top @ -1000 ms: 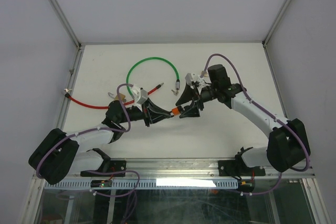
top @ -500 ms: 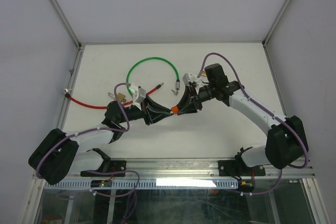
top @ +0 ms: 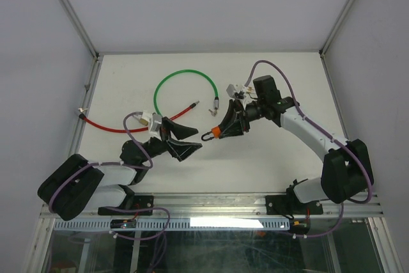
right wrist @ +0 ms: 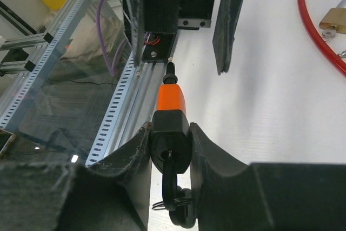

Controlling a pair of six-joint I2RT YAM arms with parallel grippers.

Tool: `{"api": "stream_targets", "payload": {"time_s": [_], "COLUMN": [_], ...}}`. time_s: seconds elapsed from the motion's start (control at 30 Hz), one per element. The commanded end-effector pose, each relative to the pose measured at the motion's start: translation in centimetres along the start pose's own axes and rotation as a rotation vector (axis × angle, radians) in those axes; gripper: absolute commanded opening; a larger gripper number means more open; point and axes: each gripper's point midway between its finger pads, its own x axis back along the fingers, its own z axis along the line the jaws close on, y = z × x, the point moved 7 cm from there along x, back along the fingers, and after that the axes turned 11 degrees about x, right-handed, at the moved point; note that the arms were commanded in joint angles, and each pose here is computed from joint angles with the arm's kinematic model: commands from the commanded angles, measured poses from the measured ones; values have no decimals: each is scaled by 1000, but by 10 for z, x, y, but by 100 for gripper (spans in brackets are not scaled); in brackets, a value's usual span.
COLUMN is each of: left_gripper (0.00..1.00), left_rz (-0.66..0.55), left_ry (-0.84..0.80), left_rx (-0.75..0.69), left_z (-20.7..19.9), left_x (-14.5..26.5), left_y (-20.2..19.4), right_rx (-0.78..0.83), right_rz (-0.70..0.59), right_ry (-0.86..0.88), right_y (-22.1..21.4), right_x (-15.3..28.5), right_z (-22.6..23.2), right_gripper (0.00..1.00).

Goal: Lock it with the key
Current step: Lock the lock.

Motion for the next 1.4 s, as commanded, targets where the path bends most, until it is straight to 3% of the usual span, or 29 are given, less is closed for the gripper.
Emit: {"api": "stream_targets", "payload": {"time_s": [0.0, 0.1, 0.23, 0.63, 1.17, 1.37], "left_gripper": [71, 59, 53, 49, 32, 20], "left_rz": [-128, -127, -119, -132, -153, -130], "left_ry": [-96, -112, -116, -154, -126, -126], "left_rx": [25, 42, 62, 56, 53, 47], "left_z": [-15, -14, -12, -20, -17, -16], "left_x": [-10, -13, -16, -17, -26, -28], "left_y": [23, 23, 22, 28, 34, 33], "right_rx": [63, 55, 51, 21, -7, -11], "right_rz": [-62, -62, -58, -39, -24, -23], "right_ry": [48, 44, 39, 4, -24, -27], "right_y": [29, 28, 27, 23, 17, 17], "right_x": [2, 3, 3, 3, 2, 2], "right_z": [-1, -2, -3, -9, -14, -15], "right_gripper": [0, 0, 0, 0, 0, 0]}}
